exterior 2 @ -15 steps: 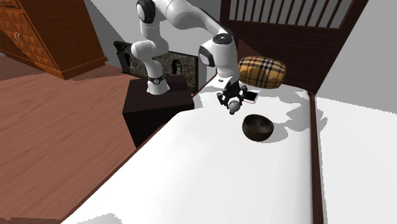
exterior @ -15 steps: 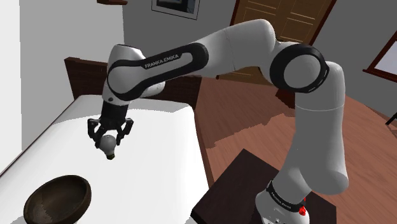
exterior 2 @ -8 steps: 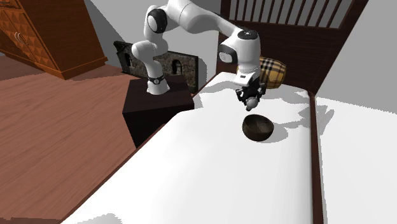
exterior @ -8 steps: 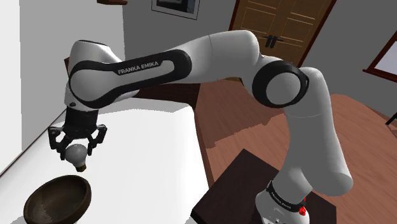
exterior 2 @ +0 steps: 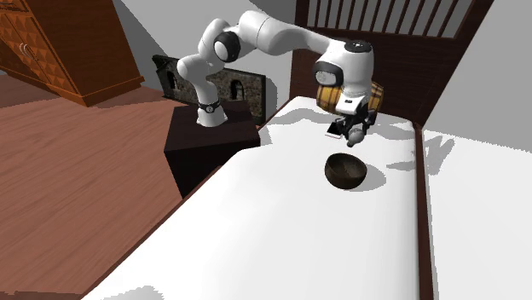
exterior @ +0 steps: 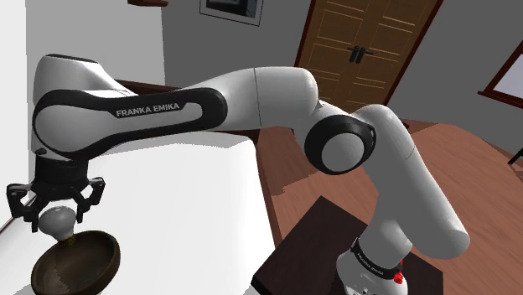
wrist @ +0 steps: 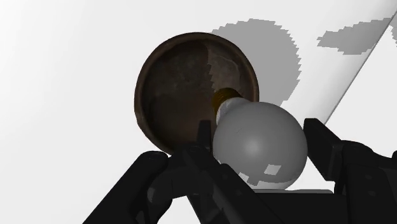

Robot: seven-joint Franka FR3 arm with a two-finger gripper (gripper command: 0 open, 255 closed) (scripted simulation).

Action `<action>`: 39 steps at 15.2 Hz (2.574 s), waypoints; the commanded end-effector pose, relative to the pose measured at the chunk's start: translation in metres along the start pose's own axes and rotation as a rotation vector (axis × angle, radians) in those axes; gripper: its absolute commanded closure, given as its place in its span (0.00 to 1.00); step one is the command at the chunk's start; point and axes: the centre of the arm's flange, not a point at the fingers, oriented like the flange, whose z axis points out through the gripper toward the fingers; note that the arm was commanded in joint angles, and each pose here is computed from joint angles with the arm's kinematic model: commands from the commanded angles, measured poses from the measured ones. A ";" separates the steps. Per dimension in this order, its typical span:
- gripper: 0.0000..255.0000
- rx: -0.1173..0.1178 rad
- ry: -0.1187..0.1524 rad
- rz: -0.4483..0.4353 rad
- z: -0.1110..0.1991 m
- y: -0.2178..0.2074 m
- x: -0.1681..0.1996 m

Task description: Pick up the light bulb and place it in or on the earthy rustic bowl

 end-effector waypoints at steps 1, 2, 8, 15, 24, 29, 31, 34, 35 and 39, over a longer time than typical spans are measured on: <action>1.00 0.001 0.001 0.000 0.010 0.002 0.001; 1.00 0.001 0.001 0.000 0.015 0.004 0.002; 1.00 0.001 0.001 0.000 0.045 0.013 0.005; 1.00 0.001 0.001 0.000 0.078 0.023 0.008; 0.00 0.001 0.001 0.000 0.078 0.023 0.008; 0.00 0.001 0.001 0.000 0.065 0.023 0.008; 0.00 0.001 0.001 0.000 0.039 0.023 0.008; 0.00 0.001 0.001 0.000 0.028 0.023 0.008; 0.00 0.001 0.001 0.000 0.028 0.023 0.008; 0.00 0.001 0.001 0.000 0.028 0.023 0.008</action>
